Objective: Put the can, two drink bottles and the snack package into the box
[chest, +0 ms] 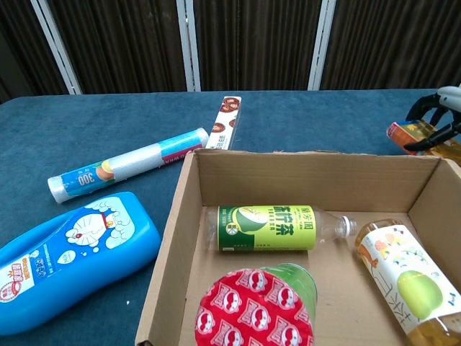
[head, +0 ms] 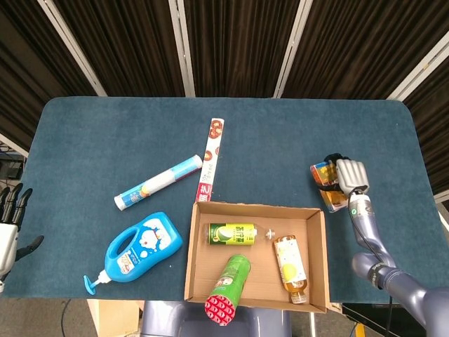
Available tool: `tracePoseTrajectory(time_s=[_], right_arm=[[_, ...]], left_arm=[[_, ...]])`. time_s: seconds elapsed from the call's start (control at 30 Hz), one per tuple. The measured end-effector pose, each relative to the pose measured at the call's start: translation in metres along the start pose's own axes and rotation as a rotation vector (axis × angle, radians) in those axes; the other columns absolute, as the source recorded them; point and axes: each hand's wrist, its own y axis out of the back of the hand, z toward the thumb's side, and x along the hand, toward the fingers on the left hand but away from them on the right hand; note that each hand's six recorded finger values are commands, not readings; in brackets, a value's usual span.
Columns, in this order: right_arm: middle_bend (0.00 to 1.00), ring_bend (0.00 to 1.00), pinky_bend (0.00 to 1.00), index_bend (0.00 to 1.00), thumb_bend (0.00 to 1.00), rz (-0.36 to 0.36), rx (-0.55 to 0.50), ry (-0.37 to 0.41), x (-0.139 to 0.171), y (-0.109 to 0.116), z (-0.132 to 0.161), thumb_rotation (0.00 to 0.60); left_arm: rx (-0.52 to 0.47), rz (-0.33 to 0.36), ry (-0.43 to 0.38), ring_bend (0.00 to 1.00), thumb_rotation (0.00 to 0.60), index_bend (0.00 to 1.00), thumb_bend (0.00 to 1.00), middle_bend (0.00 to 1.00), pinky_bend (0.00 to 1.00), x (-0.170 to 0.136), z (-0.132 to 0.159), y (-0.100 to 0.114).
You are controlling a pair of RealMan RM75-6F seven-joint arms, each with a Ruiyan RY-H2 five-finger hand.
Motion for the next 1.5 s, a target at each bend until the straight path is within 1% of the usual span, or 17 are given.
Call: tracePoseTrajectory(time_s=[0.2,0.4,0.6,0.73,0.83,0.93,1.03,1.17,1.2,1.23,1.3,1.33,1.37,1.4,1.43,1.5], right_arm=[[0.57,0.69,0.82,0.63,0.41,-0.06,-0.012,0.058,0.005,0.032,0.03,0.6],[0.57,0.69,0.82,0.63,0.41,-0.116,-0.032,0.133,0.022,0.068,0.07,0.6],[0.57,0.69,0.82,0.62,0.41,-0.133,-0.088,0.195,0.057,0.1,0.112,0.6],[0.57,0.69,0.82,0.62,0.41,-0.137,-0.104,0.22,0.091,0.115,0.134,0.6],[0.57,0.69,0.82,0.62,0.4,-0.144,-0.106,0.219,0.12,0.122,0.142,0.6],[0.56,0.68,0.82,0.61,0.39,-0.152,-0.083,0.202,0.149,0.123,0.142,0.6],[0.56,0.68,0.82,0.61,0.39,-0.131,-0.06,0.205,0.175,0.112,0.142,0.6],[0.55,0.66,0.8,0.6,0.39,-0.093,-0.08,0.228,0.199,0.093,0.148,0.6],[0.54,0.66,0.8,0.58,0.39,-0.085,-0.089,0.23,0.201,0.089,0.15,0.6],[0.52,0.64,0.78,0.54,0.38,-0.073,-0.102,0.233,0.204,0.083,0.152,0.6],[0.44,0.58,0.71,0.37,0.32,-0.054,-0.117,0.235,0.207,0.074,0.156,0.6],[0.35,0.51,0.64,0.23,0.26,-0.039,-0.12,0.235,0.208,0.067,0.159,0.6],[0.25,0.42,0.56,0.11,0.19,-0.026,-0.118,0.235,0.209,0.062,0.161,0.6],[0.18,0.37,0.51,0.05,0.16,-0.01,-0.114,0.235,0.209,0.056,0.163,0.6],[0.09,0.28,0.44,0.0,0.12,0.016,-0.109,0.238,0.21,0.05,0.165,0.6],[0.01,0.15,0.36,0.0,0.06,0.054,-0.112,0.247,0.211,0.043,0.168,0.6]], left_arm=[[-0.012,-0.001,-0.004,0.0,0.6,0.05,0.09,0.0,0.05,0.0,0.001,0.001],[-0.024,-0.001,-0.012,0.0,0.6,0.06,0.09,0.0,0.05,-0.001,0.001,0.003],[-0.049,0.01,-0.033,0.0,0.6,0.06,0.09,0.0,0.05,-0.004,0.003,0.009],[-0.069,0.014,-0.044,0.0,0.6,0.06,0.09,0.0,0.05,-0.006,0.002,0.012],[-0.087,0.015,-0.043,0.0,0.6,0.07,0.09,0.0,0.05,-0.008,-0.001,0.015],[-0.103,0.023,-0.054,0.0,0.6,0.06,0.09,0.0,0.05,-0.009,-0.002,0.018],[-0.112,0.035,-0.067,0.0,0.6,0.05,0.09,0.0,0.05,-0.011,-0.003,0.022],[-0.118,0.051,-0.071,0.0,0.6,0.05,0.09,0.0,0.05,-0.012,-0.006,0.027],[-0.12,0.053,-0.071,0.0,0.6,0.06,0.09,0.0,0.05,-0.012,-0.007,0.028],[-0.121,0.054,-0.071,0.0,0.6,0.06,0.09,0.0,0.05,-0.013,-0.008,0.028],[-0.128,0.055,-0.071,0.0,0.6,0.06,0.09,0.0,0.05,-0.014,-0.009,0.029],[-0.131,0.057,-0.071,0.0,0.6,0.06,0.09,0.0,0.05,-0.015,-0.01,0.03],[-0.135,0.06,-0.072,0.0,0.6,0.06,0.09,0.0,0.05,-0.016,-0.01,0.032],[-0.136,0.063,-0.072,0.0,0.6,0.06,0.09,0.0,0.05,-0.017,-0.011,0.033],[-0.137,0.065,-0.07,0.0,0.6,0.06,0.09,0.0,0.05,-0.017,-0.012,0.033],[-0.14,0.068,-0.064,0.0,0.6,0.06,0.09,0.0,0.05,-0.019,-0.015,0.035]])
